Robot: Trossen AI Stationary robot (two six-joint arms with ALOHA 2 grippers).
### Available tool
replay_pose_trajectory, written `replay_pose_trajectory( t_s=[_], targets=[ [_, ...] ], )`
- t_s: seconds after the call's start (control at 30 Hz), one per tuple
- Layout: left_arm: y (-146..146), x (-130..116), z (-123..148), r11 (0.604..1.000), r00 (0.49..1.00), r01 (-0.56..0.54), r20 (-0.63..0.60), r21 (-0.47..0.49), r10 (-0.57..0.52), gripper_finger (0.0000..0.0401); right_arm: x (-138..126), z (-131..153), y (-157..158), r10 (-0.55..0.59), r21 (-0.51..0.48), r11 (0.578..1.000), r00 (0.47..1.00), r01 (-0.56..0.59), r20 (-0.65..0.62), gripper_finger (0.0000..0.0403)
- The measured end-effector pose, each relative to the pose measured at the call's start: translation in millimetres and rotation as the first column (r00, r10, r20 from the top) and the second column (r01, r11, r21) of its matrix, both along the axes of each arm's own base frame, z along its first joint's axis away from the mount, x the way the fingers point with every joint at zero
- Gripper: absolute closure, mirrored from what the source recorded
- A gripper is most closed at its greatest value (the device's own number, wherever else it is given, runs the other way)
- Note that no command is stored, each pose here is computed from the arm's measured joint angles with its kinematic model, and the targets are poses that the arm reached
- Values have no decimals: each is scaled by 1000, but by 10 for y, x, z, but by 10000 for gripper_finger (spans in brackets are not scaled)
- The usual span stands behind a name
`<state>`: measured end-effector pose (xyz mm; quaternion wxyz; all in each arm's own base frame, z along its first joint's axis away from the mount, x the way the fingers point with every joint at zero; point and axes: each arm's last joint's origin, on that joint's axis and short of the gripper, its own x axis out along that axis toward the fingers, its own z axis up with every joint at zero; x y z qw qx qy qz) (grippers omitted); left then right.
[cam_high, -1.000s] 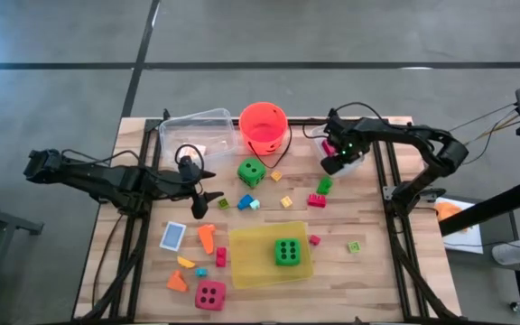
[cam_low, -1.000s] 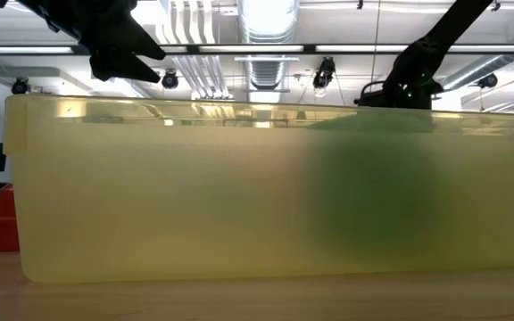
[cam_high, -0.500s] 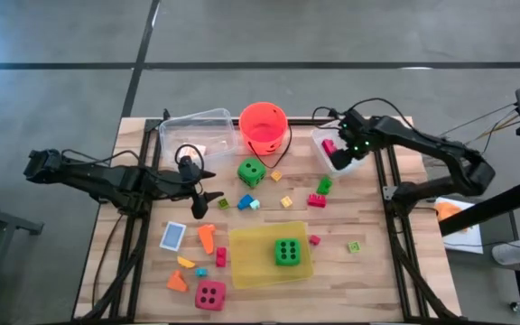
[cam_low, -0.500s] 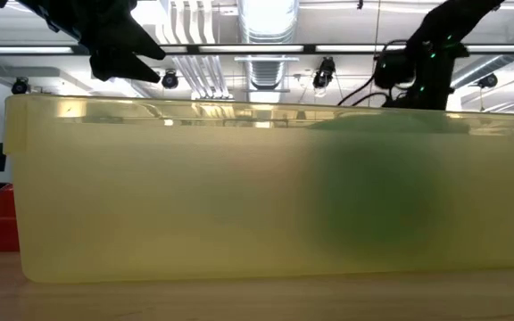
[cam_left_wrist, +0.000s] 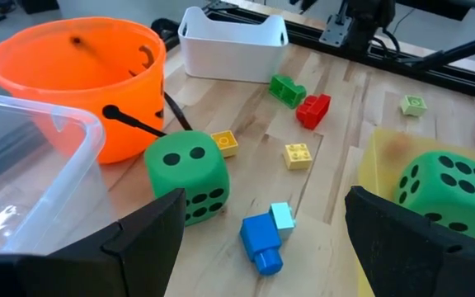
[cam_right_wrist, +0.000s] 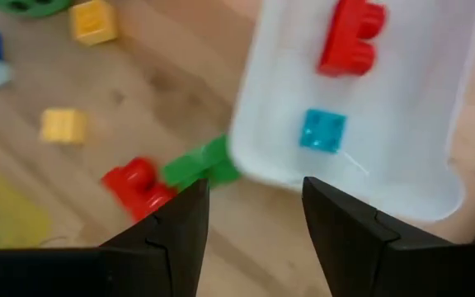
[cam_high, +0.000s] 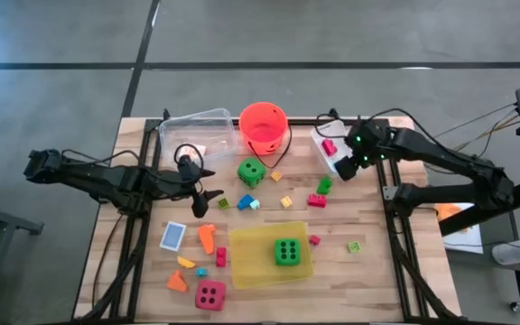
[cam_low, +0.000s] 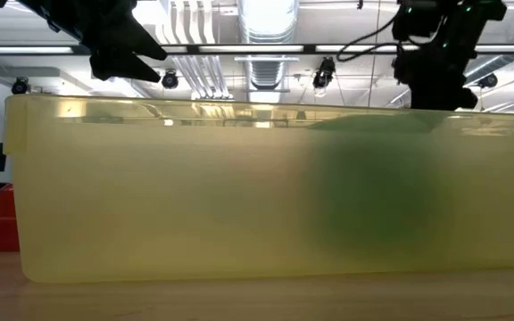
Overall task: Pick & Place Toys
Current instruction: Put the light green game piece into the white bin
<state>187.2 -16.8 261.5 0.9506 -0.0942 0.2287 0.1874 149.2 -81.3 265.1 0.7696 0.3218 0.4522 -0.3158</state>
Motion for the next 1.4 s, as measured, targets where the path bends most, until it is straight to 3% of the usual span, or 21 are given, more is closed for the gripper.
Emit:
replay_pose_trajectory(
  t_s=[0.23,0.6,0.9,1.07,1.4],
  targets=[
    [0,1,2,1000,1000,-2,2,1,2,82,-15,-2,395,44,109,993,997,-38,-57,211],
    [1,1,1,1000,1000,-1,1,2,1,82,56,-126,1067,11,242,969,978,40,-207,211],
    [1,0,1,1000,1000,-1,1,3,1,82,154,-409,1642,63,208,978,927,16,-369,211],
    [0,0,1,1000,1000,-1,0,3,1,82,211,-565,1926,89,218,976,924,-6,-372,211],
    [0,0,0,1000,1000,-3,2,-3,3,82,198,-736,2119,-24,163,981,905,103,-424,211]
  ],
)
